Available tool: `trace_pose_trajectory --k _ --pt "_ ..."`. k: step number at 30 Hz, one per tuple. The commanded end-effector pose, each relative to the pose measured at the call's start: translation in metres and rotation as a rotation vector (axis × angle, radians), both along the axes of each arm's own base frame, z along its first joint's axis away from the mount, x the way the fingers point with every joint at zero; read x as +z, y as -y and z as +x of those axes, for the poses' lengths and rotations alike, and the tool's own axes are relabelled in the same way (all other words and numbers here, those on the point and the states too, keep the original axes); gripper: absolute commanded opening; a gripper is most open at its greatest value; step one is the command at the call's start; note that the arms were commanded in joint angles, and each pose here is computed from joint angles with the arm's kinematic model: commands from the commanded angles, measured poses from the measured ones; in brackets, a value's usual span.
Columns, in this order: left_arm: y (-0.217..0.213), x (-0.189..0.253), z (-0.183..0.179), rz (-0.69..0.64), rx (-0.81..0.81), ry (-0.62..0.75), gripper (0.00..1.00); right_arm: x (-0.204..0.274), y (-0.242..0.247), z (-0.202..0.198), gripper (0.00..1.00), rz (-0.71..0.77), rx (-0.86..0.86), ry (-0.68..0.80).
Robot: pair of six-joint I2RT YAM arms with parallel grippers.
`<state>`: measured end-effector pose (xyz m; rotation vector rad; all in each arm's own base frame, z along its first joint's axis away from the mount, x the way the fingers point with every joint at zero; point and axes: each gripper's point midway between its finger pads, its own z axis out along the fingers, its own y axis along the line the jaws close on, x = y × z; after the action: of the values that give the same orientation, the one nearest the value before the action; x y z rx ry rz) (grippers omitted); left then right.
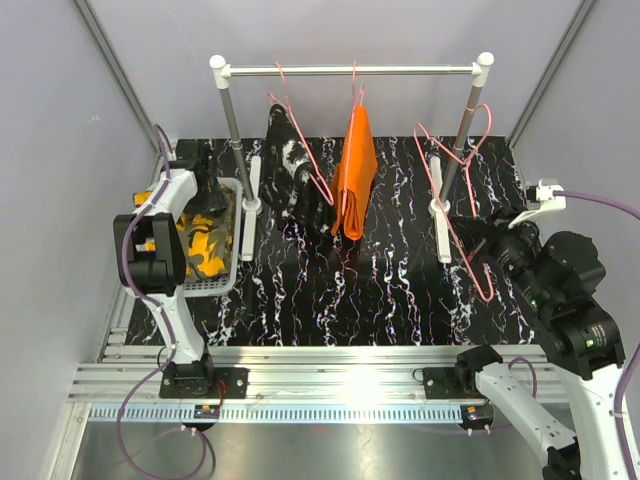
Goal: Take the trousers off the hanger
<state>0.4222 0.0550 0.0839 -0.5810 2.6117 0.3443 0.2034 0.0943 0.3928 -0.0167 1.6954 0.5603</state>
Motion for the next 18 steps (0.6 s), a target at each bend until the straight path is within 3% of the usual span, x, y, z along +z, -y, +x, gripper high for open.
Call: trace_pose_trajectory --k 1,5,9,13,18 --pt "0.008 -0.033 -0.017 -0.046 -0.01 -0.137 0.99 0.02 -0.001 0.001 0.0 -0.001 0.01 0.092" --pt "0.016 -0.061 -0.028 -0.079 -0.033 -0.242 0.99 0.016 -0.002 0.006 0.0 -0.008 0.011 0.086" --pt "0.013 -0.036 -0.024 -0.058 -0.046 -0.187 0.99 0.015 0.002 0.014 0.0 -0.041 -0.018 0.085" --pt "0.013 0.038 -0.01 -0.063 -0.063 -0.029 0.99 0.015 0.012 0.029 0.0 -0.126 -0.078 0.074" --pt "0.007 0.138 -0.026 -0.016 -0.055 0.176 0.99 0.013 0.012 0.054 0.0 -0.181 -0.106 0.064"
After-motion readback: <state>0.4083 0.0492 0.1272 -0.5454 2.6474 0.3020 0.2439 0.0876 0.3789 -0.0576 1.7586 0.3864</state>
